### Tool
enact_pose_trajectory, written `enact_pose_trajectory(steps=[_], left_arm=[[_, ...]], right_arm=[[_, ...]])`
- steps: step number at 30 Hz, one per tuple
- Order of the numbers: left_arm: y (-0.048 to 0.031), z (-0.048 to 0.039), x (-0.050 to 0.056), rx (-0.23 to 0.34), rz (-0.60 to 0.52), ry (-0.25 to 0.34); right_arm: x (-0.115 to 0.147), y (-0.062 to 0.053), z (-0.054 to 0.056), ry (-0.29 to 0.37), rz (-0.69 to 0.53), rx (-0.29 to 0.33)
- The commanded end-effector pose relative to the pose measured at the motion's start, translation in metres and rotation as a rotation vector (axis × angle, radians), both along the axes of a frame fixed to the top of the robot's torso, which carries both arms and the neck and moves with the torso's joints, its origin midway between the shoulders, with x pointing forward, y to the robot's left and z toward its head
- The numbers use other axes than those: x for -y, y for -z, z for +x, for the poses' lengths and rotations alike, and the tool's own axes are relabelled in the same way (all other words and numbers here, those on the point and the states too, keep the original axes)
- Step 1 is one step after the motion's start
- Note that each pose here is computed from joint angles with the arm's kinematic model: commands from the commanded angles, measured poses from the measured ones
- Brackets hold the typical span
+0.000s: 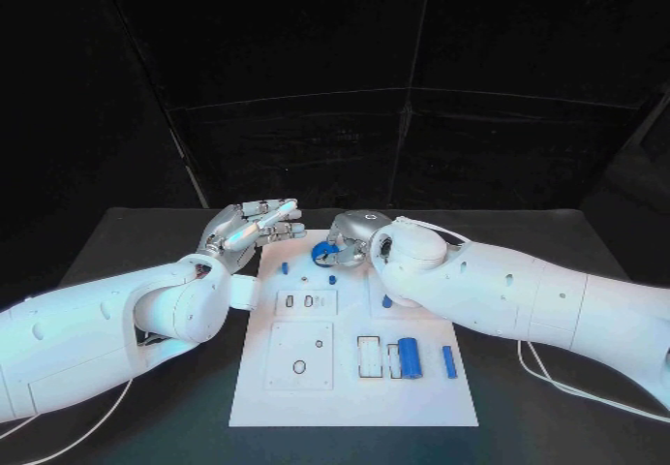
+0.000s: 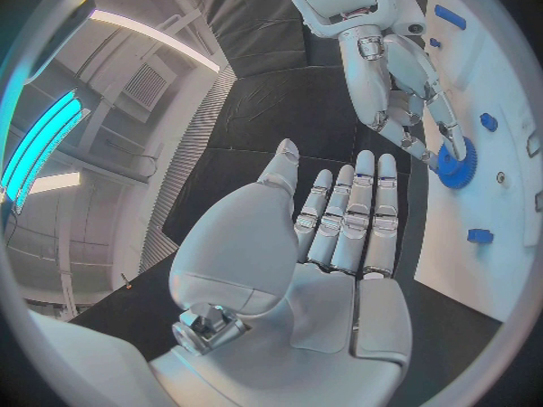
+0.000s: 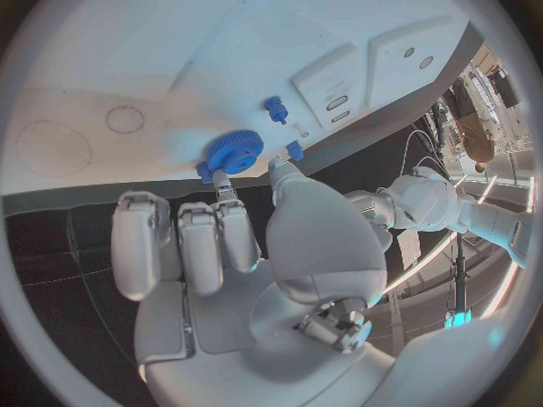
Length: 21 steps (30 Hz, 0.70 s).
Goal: Assemble the parts on the task board
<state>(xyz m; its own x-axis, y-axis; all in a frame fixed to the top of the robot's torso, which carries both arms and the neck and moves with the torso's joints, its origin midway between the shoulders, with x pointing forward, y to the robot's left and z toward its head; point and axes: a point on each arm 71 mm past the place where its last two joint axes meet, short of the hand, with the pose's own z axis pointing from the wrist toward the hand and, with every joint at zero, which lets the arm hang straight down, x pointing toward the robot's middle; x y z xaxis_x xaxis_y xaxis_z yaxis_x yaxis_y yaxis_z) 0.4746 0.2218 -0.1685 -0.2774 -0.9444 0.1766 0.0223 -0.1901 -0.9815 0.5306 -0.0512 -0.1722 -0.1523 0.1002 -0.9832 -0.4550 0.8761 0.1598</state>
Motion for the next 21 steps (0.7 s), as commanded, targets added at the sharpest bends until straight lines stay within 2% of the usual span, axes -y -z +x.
enact_pose_trajectory(steps=[1,11,17,21], left_arm=[[-0.0019,0.0,0.0,0.011,-0.005,0.007],[-0.0019,0.0,-0.002,0.011,-0.003,0.002],[-0.002,-0.0002,-0.004,0.011,-0.001,-0.003],[-0.002,-0.0004,-0.006,0.011,-0.001,-0.004]], right_arm=[[0.004,-0.004,-0.001,0.01,0.068,0.046],[0.02,-0.017,-0.009,0.002,0.192,0.165],[0.042,-0.022,-0.017,0.014,0.238,0.182],[0.07,-0.023,-0.023,0.034,0.263,0.136]])
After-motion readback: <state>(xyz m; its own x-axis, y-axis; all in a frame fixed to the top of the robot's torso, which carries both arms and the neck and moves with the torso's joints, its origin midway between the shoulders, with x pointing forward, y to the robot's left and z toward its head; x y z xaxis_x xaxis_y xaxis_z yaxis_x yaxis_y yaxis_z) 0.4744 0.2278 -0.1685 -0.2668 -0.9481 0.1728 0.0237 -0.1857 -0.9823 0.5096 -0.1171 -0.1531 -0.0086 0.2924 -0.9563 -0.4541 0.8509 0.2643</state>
